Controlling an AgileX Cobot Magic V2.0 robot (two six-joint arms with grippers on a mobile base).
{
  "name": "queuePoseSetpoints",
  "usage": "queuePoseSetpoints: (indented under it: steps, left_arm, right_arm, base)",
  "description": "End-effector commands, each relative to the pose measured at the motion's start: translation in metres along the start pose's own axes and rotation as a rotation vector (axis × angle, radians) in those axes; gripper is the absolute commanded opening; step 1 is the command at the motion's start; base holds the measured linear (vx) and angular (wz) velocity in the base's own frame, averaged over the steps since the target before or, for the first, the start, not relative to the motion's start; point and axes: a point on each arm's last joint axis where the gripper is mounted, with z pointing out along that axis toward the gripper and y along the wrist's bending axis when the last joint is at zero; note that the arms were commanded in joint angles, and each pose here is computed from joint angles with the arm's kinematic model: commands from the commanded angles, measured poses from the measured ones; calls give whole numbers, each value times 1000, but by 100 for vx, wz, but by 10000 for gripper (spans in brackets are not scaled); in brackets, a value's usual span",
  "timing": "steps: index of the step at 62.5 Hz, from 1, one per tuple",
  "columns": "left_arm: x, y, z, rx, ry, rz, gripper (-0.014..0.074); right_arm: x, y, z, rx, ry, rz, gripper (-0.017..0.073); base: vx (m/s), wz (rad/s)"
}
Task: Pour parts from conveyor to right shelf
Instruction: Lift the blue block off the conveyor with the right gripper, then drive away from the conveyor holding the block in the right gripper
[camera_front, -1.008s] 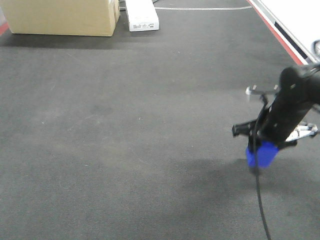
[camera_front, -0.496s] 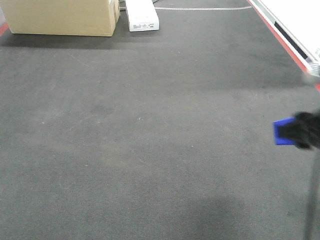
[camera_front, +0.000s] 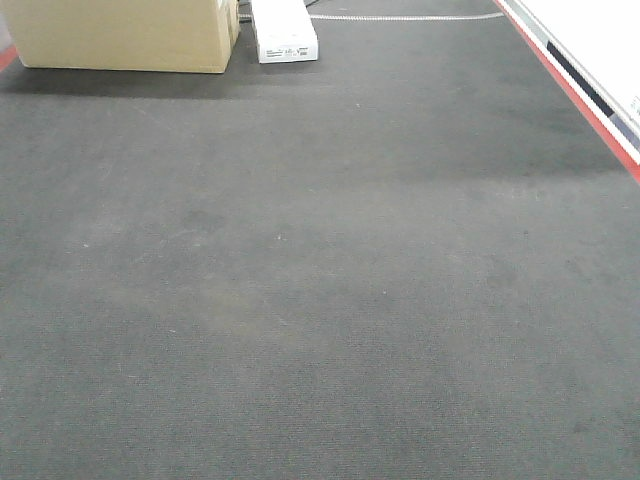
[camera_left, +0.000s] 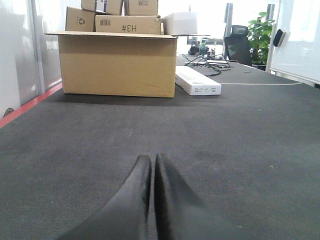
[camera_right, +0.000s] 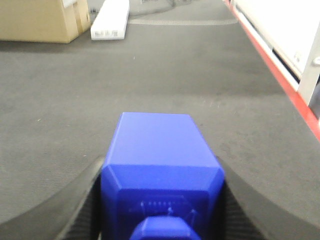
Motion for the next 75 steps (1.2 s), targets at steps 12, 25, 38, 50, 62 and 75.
queuePoseSetpoints:
  steps: [12,25,38,50,62,75]
  left_arm:
    - [3,0,0,2,-55,-10,-6]
    - [3,0,0,2,-55,-10,-6]
    - [3,0,0,2,-55,-10,-6]
    - [3,0,0,2,-55,-10,-6]
    - [3,0,0,2,-55,-10,-6]
    - [3,0,0,2,-55,-10,-6]
  right_arm:
    - [5,0,5,6,-182,-66,-9]
    - [5,0,5,6,-181,-66,-9]
    - [5,0,5,7,-179,-66,-9]
    - [5,0,5,7,-179,-66,-9]
    - [5,0,5,7,-179,-66,-9]
    - [5,0,5,7,-178,-66,-9]
  base:
    - [0,0]
    - [0,0]
    - [0,0]
    - [0,0]
    - [0,0]
    - [-1,1]
